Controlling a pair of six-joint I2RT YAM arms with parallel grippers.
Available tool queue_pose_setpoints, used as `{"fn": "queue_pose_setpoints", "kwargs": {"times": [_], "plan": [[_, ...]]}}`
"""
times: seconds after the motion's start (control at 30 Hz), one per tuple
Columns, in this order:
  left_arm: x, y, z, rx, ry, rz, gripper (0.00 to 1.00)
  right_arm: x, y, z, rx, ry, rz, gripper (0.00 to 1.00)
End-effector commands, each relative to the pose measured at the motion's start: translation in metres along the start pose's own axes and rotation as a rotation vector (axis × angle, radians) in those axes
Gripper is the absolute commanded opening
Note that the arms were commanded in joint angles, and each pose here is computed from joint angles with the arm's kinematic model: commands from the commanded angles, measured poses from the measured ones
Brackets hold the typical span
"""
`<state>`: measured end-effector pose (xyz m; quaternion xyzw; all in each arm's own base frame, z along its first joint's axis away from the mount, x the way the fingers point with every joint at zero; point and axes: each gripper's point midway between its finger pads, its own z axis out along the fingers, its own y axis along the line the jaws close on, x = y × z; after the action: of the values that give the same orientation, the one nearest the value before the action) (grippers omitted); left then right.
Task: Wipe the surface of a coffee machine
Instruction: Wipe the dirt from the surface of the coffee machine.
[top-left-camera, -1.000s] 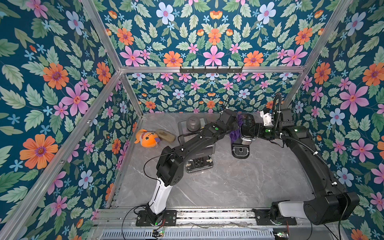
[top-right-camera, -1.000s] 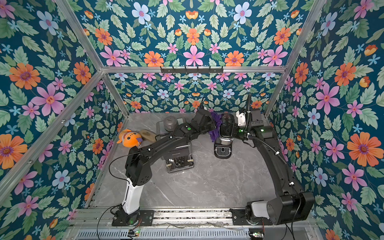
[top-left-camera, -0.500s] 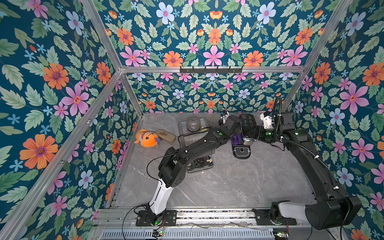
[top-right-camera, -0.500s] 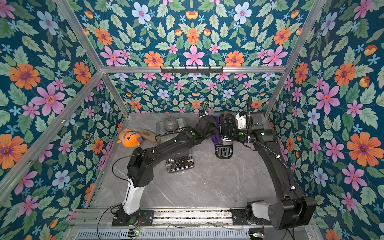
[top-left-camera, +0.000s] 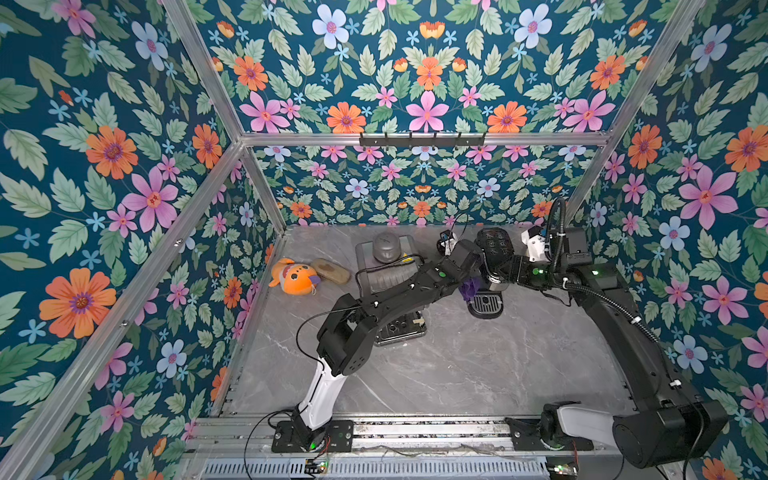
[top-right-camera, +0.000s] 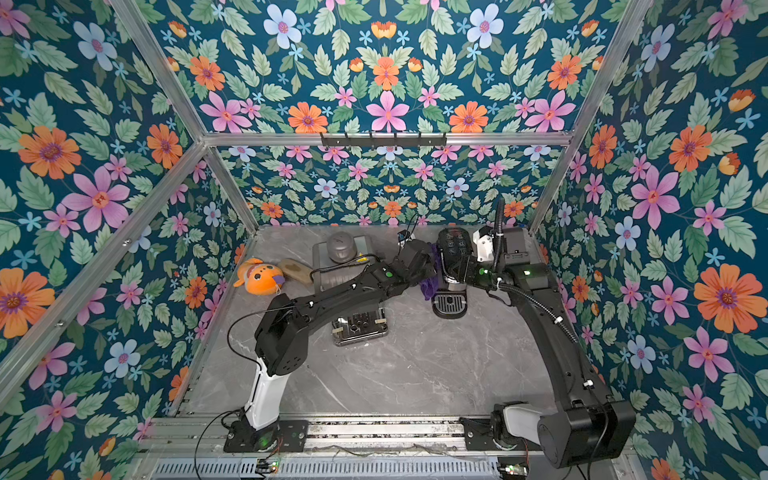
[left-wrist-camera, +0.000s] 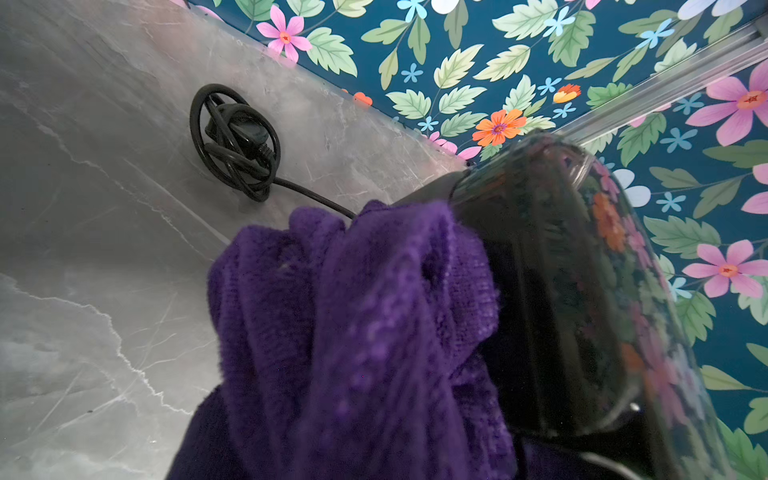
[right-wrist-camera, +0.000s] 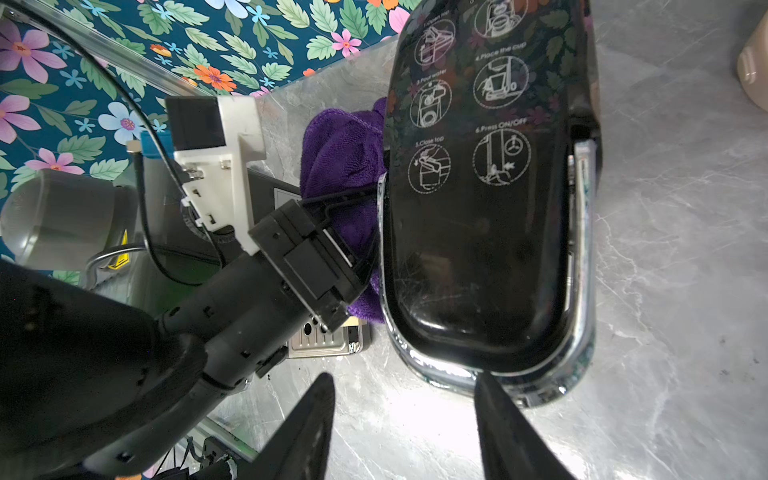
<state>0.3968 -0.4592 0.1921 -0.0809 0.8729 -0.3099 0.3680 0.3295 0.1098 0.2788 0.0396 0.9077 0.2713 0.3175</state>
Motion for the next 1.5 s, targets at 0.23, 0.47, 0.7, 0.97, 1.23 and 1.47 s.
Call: {"fn": "queue_pose_setpoints", "kwargs": {"times": [0.23,0.47,0.7,0.97,1.23,1.47], "plan": [[-0.008,-0.013,-0.002,0.046,-0.004,0.01,0.0,-0.013,0.007,-0.015,0.006,-0.059,-0.034,0.56],[-0.025,-0.011,-0.001,0.044,-0.046,0.007,0.0,-0.025,-0.004,-0.014,0.081,-0.091,-0.06,0.62],[-0.026,0.0,0.012,0.026,-0.031,0.02,0.0,-0.026,-0.018,-0.002,0.134,-0.07,-0.061,0.67],[-0.015,0.012,0.025,-0.006,-0.006,0.039,0.0,-0.025,-0.027,0.003,0.172,-0.055,-0.05,0.73],[-0.013,0.012,0.035,-0.013,0.01,0.049,0.0,-0.026,-0.035,0.009,0.214,-0.038,-0.067,0.78],[-0.011,0.016,0.039,-0.027,0.006,0.036,0.0,-0.024,-0.037,0.018,0.202,-0.014,-0.066,0.78]]}}
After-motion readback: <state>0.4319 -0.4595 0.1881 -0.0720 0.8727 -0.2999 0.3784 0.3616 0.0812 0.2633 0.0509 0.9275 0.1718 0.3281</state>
